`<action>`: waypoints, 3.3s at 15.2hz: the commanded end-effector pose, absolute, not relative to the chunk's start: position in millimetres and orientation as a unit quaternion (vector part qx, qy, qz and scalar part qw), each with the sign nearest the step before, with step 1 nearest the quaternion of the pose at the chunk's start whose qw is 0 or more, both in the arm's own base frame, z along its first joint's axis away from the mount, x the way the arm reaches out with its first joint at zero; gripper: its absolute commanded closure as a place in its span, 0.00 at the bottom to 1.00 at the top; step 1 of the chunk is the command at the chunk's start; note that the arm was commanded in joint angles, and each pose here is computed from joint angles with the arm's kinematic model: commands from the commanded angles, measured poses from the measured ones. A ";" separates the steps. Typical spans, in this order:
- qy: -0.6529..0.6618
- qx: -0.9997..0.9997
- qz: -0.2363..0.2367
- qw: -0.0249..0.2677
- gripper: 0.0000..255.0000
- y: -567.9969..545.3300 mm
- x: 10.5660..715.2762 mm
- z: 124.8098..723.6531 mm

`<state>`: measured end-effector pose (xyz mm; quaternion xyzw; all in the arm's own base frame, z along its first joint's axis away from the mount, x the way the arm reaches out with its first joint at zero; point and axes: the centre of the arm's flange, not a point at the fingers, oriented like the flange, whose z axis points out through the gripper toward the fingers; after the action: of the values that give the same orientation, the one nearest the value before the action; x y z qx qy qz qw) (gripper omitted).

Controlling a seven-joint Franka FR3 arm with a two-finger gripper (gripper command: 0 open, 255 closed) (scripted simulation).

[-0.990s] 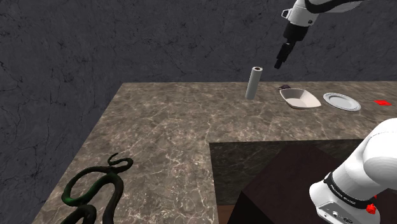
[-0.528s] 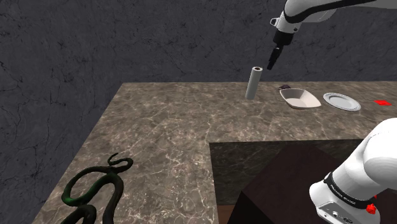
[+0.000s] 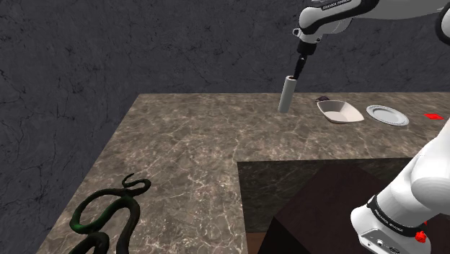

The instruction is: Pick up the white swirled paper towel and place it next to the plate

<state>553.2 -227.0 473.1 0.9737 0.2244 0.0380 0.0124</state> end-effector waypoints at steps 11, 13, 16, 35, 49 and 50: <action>0.261 0.965 0.034 0.020 0.00 -256.2 608.4 407.6; 0.261 0.965 0.034 0.020 0.00 -256.3 608.7 404.6; 0.261 0.965 0.034 0.020 0.00 -256.3 608.7 404.6; 0.261 0.965 0.034 0.020 1.00 -256.3 608.7 431.0; 0.261 0.965 0.034 0.020 1.00 -269.5 587.2 501.7; 0.261 0.965 0.034 0.020 1.00 -276.1 576.4 505.7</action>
<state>587.8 -270.9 502.8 0.9646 0.2606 0.0344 0.0199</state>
